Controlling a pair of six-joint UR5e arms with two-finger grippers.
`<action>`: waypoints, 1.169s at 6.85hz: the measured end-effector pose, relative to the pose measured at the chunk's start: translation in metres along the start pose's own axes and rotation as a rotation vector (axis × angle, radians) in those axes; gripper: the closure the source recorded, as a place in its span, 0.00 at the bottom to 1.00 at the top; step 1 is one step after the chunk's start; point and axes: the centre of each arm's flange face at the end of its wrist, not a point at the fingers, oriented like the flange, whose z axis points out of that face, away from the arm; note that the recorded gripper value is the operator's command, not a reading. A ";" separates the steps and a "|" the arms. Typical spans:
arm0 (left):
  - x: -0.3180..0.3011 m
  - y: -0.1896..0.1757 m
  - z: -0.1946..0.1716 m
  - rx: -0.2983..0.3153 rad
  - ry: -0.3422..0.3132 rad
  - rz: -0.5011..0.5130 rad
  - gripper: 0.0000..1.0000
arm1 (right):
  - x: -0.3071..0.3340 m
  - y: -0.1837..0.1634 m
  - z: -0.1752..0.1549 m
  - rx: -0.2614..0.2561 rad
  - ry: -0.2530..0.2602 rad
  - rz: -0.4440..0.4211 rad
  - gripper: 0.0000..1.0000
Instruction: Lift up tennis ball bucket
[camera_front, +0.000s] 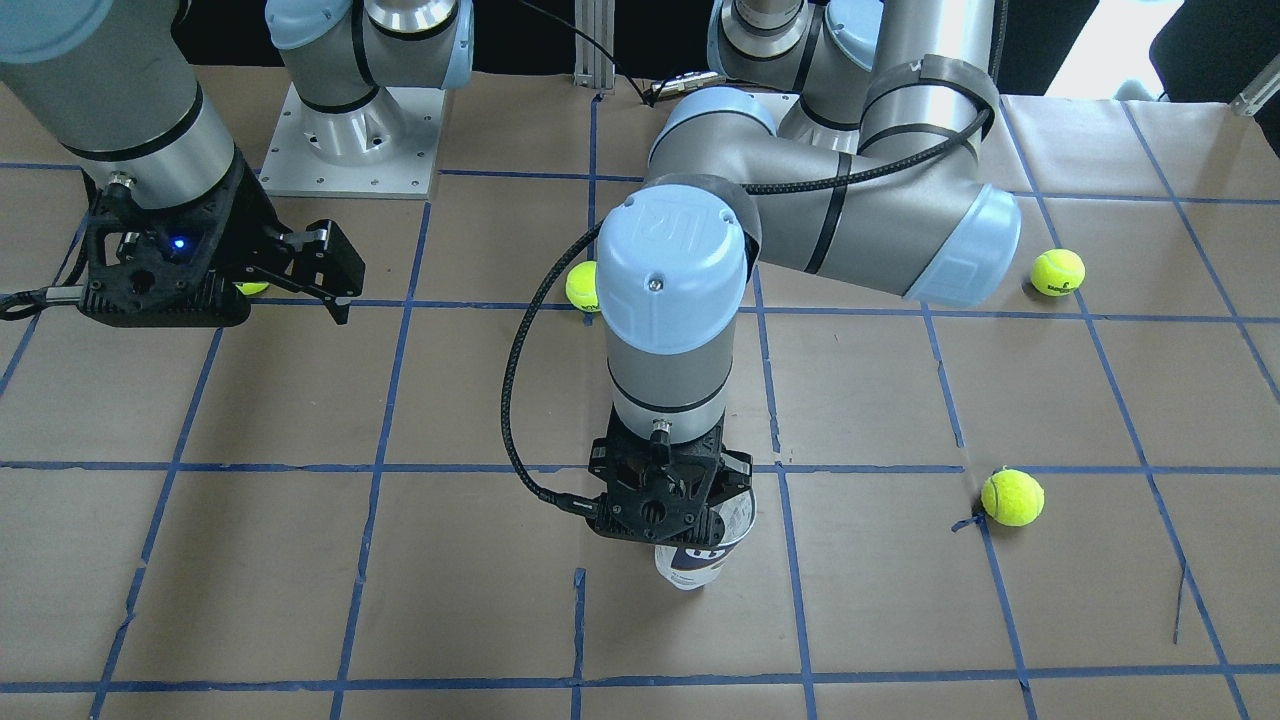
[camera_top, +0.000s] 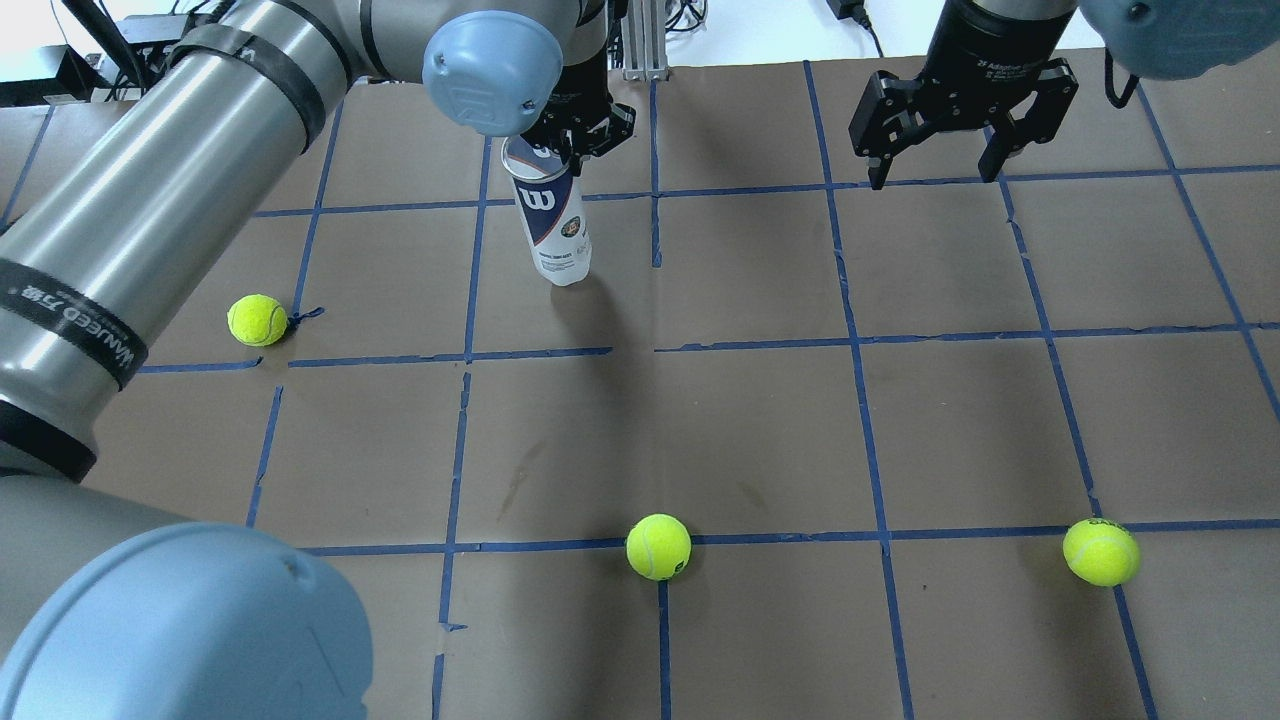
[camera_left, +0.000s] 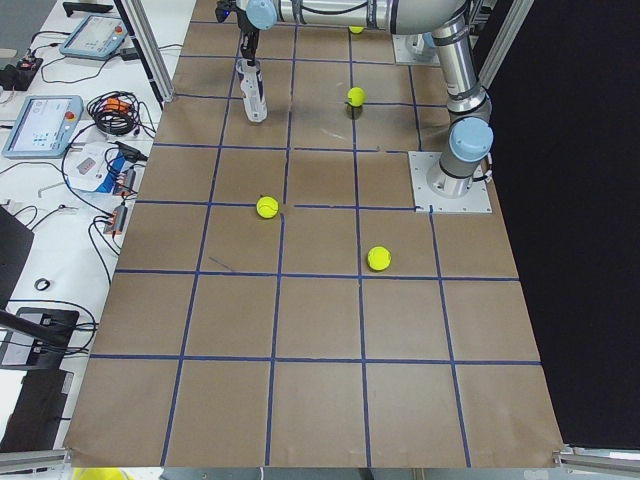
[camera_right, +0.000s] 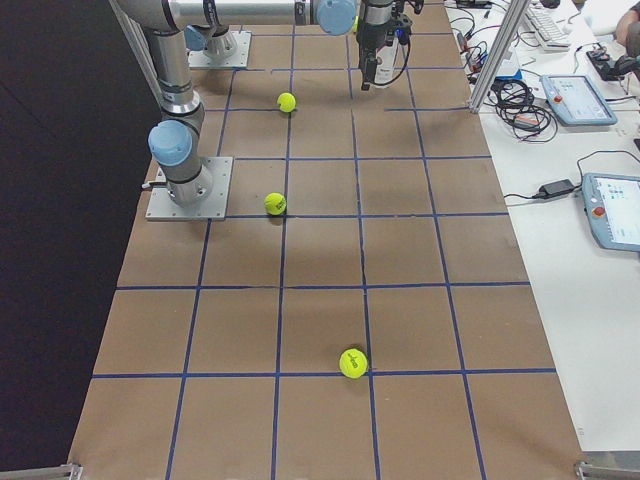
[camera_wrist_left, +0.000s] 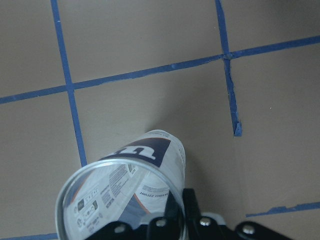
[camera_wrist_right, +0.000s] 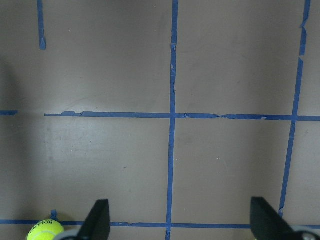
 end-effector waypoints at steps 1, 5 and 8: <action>0.003 -0.003 0.007 -0.002 0.011 -0.003 0.00 | 0.001 0.000 0.000 -0.001 0.001 -0.001 0.00; -0.001 0.004 -0.029 0.045 0.052 -0.013 0.00 | 0.005 0.000 0.002 -0.006 0.007 -0.005 0.00; -0.066 0.039 -0.111 0.049 0.119 -0.064 0.00 | 0.004 0.000 0.003 -0.008 0.008 -0.005 0.00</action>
